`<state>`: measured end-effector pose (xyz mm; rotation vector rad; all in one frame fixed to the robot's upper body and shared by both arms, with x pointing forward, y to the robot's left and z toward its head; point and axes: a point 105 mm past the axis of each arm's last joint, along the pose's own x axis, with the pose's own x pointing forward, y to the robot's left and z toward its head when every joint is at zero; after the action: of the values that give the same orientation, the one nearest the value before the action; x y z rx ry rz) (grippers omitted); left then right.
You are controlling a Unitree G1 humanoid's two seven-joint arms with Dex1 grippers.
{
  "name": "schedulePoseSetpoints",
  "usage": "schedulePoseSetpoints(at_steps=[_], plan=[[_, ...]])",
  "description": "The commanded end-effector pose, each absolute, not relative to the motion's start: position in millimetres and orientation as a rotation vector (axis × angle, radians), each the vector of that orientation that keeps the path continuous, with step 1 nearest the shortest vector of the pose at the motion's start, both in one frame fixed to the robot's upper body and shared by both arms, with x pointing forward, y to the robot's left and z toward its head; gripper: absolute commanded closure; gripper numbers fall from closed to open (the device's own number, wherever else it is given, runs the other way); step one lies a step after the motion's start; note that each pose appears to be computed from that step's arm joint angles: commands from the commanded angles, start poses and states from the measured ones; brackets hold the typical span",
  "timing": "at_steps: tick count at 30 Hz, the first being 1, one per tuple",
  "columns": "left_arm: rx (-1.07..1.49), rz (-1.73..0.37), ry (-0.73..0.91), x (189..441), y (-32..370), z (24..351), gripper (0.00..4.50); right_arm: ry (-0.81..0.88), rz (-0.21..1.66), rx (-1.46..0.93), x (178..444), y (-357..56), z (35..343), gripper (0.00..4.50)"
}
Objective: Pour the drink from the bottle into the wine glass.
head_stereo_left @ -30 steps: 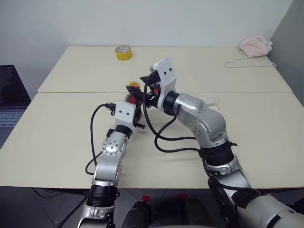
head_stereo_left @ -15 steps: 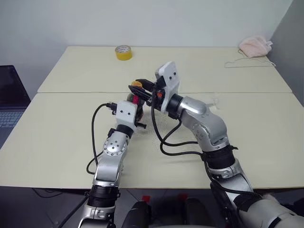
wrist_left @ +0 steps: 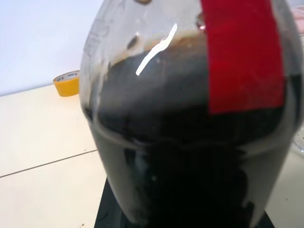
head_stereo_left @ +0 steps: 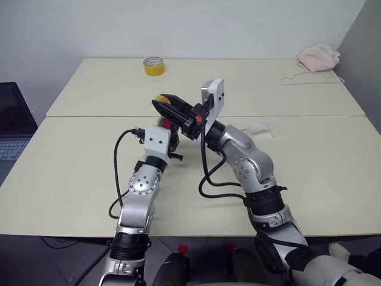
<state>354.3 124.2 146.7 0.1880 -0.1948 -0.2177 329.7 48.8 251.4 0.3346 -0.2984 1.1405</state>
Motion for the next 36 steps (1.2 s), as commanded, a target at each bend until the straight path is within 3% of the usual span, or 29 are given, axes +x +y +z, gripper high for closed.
schedulePoseSetpoints(at_steps=[1, 5, 12, 18, 21, 27, 32, 36], plan=[[0.187, -0.216, -0.266, 351.0, 122.5, 165.9, 3.76, -0.382, 1.110, 0.338, 326.2, 40.4, 269.3, 3.27], [0.170, -0.209, -0.268, 349.5, 124.8, 166.5, 3.76, -0.499, 0.963, 0.091, 320.2, -8.6, 273.3, 3.27], [0.125, -0.202, -0.269, 348.5, 129.0, 166.9, 3.76, -0.488, 0.696, -0.104, 306.8, -80.6, 234.0, 3.27], [0.086, -0.210, -0.263, 350.6, 127.2, 165.9, 3.76, -0.266, 0.275, -0.170, 308.3, -173.9, 158.3, 3.27], [0.086, -0.216, -0.260, 351.3, 126.5, 165.0, 3.76, -0.153, 0.155, -0.159, 307.2, -209.5, 131.0, 3.27], [0.089, -0.221, -0.260, 353.1, 126.1, 164.6, 3.76, 0.019, 0.135, -0.160, 300.5, -232.6, 88.6, 3.27], [0.091, -0.218, -0.260, 353.2, 127.1, 164.6, 3.76, 0.061, 0.195, -0.099, 301.6, -222.1, 79.7, 3.27], [0.093, -0.213, -0.261, 353.2, 128.5, 164.9, 3.76, 0.078, 0.209, -0.084, 303.5, -219.6, 77.4, 2.00]])
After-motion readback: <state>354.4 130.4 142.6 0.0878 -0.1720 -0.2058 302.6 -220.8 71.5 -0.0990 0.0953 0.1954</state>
